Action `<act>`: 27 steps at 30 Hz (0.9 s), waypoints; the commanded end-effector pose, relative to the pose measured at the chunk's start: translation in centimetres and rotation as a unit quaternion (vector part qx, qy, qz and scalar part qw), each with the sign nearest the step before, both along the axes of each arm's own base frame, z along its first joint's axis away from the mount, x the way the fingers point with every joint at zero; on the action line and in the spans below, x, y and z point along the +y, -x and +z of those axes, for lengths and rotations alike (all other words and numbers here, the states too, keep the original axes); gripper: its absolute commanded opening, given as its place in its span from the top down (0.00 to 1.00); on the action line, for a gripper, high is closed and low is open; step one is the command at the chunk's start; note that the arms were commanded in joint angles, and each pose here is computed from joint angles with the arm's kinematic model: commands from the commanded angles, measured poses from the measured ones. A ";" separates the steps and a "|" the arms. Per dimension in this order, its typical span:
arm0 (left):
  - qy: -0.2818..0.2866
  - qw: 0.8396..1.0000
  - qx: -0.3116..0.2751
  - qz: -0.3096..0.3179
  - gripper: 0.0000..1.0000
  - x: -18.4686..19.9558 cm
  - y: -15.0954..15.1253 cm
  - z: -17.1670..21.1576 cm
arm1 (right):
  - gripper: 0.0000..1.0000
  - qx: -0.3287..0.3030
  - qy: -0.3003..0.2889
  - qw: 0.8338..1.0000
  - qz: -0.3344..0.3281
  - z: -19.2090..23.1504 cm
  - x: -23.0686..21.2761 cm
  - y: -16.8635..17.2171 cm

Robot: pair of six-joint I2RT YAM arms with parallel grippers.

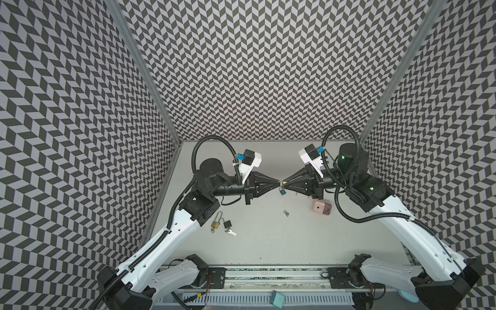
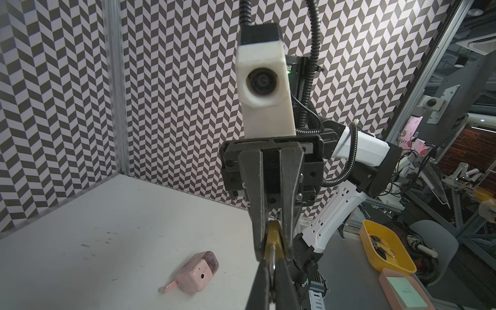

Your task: Lock with the key

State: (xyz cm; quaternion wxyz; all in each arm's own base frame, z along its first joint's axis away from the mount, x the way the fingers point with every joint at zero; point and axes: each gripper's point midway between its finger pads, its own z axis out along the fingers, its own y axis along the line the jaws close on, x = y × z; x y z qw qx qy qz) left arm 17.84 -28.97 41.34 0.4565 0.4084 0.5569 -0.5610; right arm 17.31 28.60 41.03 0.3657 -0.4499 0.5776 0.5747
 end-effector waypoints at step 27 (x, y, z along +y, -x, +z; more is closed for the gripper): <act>0.070 0.997 -0.014 -0.022 1.00 0.6 2.0 3.6 | 0.49 -0.107 -0.151 0.982 -0.049 4.2 0.0 0.9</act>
